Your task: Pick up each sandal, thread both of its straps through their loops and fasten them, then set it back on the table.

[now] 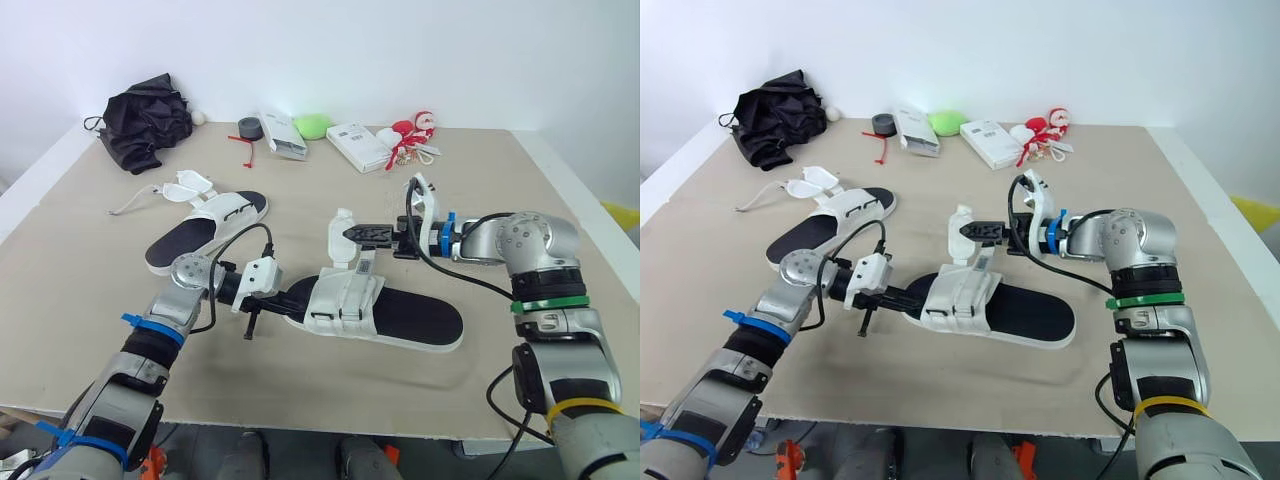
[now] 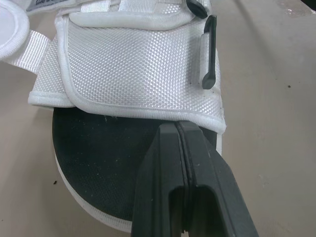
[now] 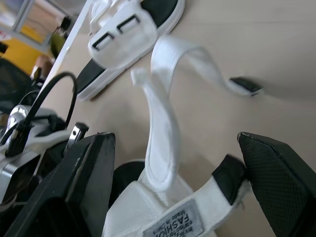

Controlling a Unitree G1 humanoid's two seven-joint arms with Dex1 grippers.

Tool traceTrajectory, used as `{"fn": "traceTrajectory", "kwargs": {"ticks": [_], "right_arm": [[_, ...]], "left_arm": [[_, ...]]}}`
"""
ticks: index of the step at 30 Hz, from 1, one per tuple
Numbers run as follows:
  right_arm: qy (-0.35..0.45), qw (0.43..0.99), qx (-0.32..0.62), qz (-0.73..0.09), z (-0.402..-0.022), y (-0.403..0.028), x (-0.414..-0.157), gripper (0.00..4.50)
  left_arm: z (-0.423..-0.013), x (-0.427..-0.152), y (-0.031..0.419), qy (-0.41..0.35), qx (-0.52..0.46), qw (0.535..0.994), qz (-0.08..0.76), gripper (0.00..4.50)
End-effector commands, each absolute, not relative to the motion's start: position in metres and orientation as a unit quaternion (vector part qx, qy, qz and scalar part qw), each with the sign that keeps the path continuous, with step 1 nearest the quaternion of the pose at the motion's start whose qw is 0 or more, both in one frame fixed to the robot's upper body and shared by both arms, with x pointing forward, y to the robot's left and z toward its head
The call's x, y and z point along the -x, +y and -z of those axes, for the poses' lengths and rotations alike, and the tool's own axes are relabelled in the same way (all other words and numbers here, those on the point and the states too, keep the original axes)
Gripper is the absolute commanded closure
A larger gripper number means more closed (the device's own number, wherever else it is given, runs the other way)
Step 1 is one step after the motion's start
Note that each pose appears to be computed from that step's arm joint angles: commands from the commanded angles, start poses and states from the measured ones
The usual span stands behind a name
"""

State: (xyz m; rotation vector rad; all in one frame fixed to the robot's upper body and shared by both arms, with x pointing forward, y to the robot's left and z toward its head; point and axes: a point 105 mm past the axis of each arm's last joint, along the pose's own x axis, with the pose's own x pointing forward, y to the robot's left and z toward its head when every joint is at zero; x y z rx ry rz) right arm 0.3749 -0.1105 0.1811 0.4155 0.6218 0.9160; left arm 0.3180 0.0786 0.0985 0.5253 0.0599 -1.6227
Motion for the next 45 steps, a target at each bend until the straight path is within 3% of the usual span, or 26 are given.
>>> {"fn": "traceTrajectory", "kwargs": {"ticks": [1, 9, 24, 29, 30, 31, 34, 35, 40, 45], "right_arm": [[0.267, 0.814, -0.188, -0.481, -0.201, -0.091, -0.375, 0.26], [0.249, 0.801, -0.209, -0.503, -0.209, -0.068, -0.394, 0.26], [0.193, 0.843, -0.217, -0.452, -0.218, -0.067, -0.431, 0.26], [0.173, 0.844, -0.222, -0.457, -0.225, -0.069, -0.433, 1.54], [0.172, 0.843, -0.222, -0.458, -0.226, -0.068, -0.433, 1.96], [0.169, 0.842, -0.221, -0.463, -0.227, -0.068, -0.432, 2.68], [0.166, 0.838, -0.217, -0.472, -0.228, -0.067, -0.431, 3.72], [0.164, 0.836, -0.215, -0.478, -0.229, -0.067, -0.429, 4.31], [0.146, 0.829, -0.197, -0.503, -0.235, -0.066, -0.422, 4.42], [0.057, 0.851, -0.07, -0.517, -0.24, -0.062, -0.412, 4.42]], "left_arm": [[-0.063, -0.31, 0.087, 0.101, -0.236, 0.649, 0.716, 4.5], [-0.064, -0.31, 0.085, 0.099, -0.231, 0.653, 0.714, 4.5], [-0.062, -0.306, 0.085, 0.102, -0.225, 0.655, 0.714, 4.5], [-0.062, -0.305, 0.085, 0.102, -0.225, 0.656, 0.713, 4.5], [-0.062, -0.305, 0.085, 0.102, -0.225, 0.656, 0.713, 4.5], [-0.062, -0.305, 0.085, 0.102, -0.225, 0.656, 0.713, 4.5], [-0.062, -0.305, 0.085, 0.102, -0.224, 0.656, 0.713, 4.5], [-0.062, -0.306, 0.084, 0.102, -0.224, 0.656, 0.713, 4.5], [-0.062, -0.306, 0.084, 0.101, -0.225, 0.656, 0.713, 4.5], [-0.062, -0.306, 0.083, 0.101, -0.225, 0.655, 0.714, 4.5]]}}
